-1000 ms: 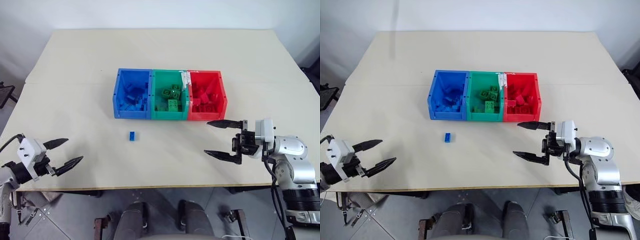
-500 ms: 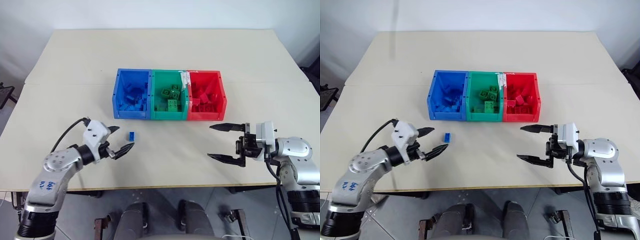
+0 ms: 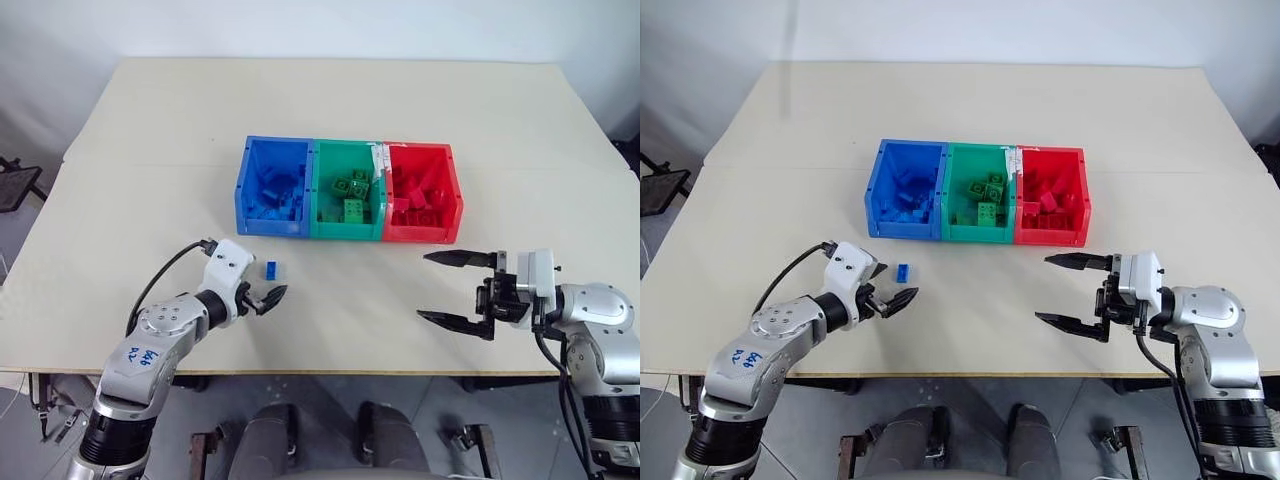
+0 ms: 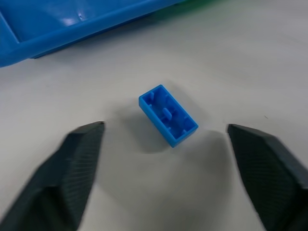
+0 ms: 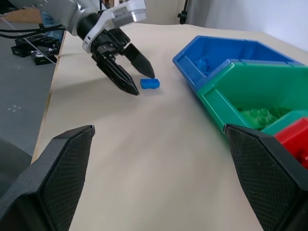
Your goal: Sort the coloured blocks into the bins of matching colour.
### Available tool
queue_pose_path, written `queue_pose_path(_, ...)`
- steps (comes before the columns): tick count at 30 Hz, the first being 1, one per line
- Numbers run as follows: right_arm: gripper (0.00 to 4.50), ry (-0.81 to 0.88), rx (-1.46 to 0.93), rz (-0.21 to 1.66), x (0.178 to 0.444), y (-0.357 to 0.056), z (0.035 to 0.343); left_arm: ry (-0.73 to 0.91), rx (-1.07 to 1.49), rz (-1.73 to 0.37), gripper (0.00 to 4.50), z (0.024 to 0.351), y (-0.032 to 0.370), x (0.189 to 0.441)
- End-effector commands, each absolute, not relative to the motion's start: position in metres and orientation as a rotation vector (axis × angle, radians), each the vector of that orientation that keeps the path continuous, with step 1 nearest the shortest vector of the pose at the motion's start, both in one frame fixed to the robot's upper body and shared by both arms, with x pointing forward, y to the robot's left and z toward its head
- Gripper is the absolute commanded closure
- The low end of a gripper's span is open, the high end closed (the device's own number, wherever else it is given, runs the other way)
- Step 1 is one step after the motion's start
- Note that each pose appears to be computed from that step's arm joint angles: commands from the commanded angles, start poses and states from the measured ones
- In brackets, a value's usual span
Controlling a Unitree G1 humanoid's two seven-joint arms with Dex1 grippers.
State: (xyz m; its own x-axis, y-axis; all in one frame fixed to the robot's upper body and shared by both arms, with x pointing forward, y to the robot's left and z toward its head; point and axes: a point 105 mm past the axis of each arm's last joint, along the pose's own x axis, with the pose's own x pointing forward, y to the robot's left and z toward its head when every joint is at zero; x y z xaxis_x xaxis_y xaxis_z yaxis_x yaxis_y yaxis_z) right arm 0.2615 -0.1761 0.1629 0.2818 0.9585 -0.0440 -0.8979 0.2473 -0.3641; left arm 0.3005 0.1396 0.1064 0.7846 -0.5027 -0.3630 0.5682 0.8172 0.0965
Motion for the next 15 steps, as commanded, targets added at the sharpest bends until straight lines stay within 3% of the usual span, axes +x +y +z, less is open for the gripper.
queue_pose_path(1, 0.0, -0.239, -0.368, 1.269, 0.259, -0.178, 0.174, 0.388, 0.197, -0.592, 1.53, 0.096, 0.136, 0.297)
queue_pose_path(9, 0.0, -0.247, -0.359, 1.271, 0.261, -0.174, 0.172, 0.34, 0.203, -0.627, 3.92, 0.103, 0.142, 0.3)
queue_pose_path(15, 0.0, -0.249, -0.354, 1.271, 0.261, -0.173, 0.171, 0.218, 0.217, -0.714, 3.92, 0.119, 0.155, 0.303)
